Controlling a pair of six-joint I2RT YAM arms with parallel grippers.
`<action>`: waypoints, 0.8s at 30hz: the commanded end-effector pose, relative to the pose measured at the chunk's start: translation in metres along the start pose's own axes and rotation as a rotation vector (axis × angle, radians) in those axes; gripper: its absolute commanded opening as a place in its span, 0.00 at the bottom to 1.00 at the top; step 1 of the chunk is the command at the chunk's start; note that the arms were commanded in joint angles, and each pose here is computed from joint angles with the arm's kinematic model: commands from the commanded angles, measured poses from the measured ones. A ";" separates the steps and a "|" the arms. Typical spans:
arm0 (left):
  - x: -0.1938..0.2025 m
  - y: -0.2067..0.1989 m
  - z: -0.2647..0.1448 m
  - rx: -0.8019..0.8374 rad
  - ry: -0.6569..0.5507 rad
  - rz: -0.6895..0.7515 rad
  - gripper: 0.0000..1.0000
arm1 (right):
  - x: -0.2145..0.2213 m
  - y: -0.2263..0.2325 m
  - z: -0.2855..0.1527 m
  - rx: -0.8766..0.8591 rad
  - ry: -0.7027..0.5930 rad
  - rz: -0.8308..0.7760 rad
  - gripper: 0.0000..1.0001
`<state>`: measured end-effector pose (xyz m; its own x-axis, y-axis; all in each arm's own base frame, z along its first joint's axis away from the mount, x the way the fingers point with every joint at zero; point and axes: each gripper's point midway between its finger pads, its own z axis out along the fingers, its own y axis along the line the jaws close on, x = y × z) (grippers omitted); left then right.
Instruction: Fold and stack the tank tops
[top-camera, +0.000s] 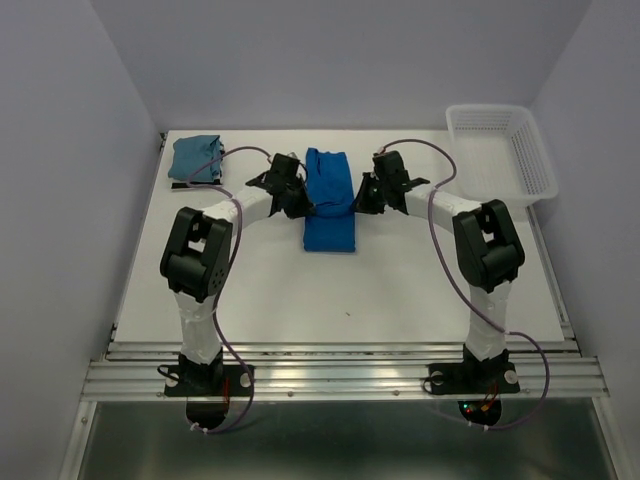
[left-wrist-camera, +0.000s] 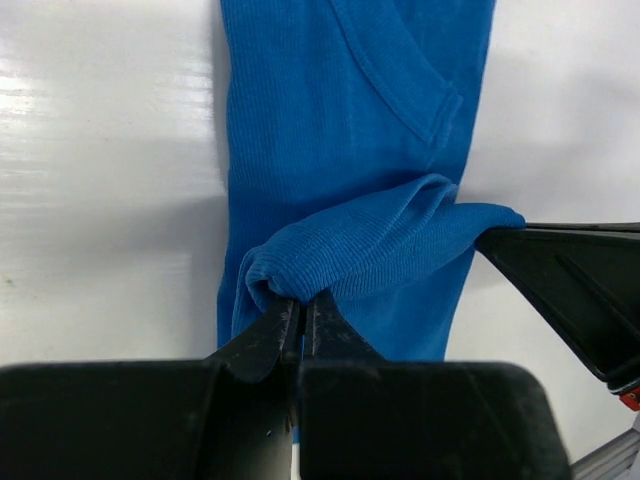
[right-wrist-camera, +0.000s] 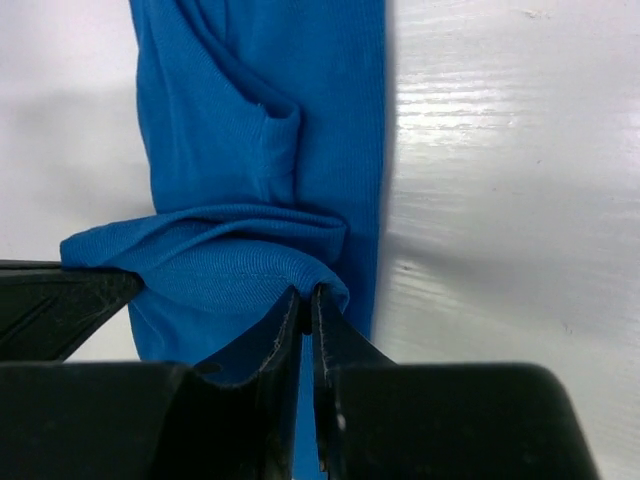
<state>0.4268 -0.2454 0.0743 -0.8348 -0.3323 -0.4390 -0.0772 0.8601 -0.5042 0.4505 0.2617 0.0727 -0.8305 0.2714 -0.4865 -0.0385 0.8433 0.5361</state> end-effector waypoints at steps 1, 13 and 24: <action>-0.027 -0.017 0.000 0.062 -0.056 0.042 0.23 | -0.033 0.006 0.007 -0.008 -0.086 0.019 0.12; -0.051 -0.041 -0.025 0.129 -0.135 0.104 0.99 | -0.030 0.031 -0.029 -0.144 -0.086 -0.064 0.75; 0.003 0.014 -0.075 0.024 -0.147 0.037 0.99 | 0.024 0.050 -0.052 -0.271 -0.003 -0.176 1.00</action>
<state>0.3966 -0.2206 0.1178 -0.7726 -0.3215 -0.5474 0.0016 0.8613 -0.5081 0.4017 0.2672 0.1002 -0.8382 0.1850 -0.5130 -0.1981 0.7731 0.6025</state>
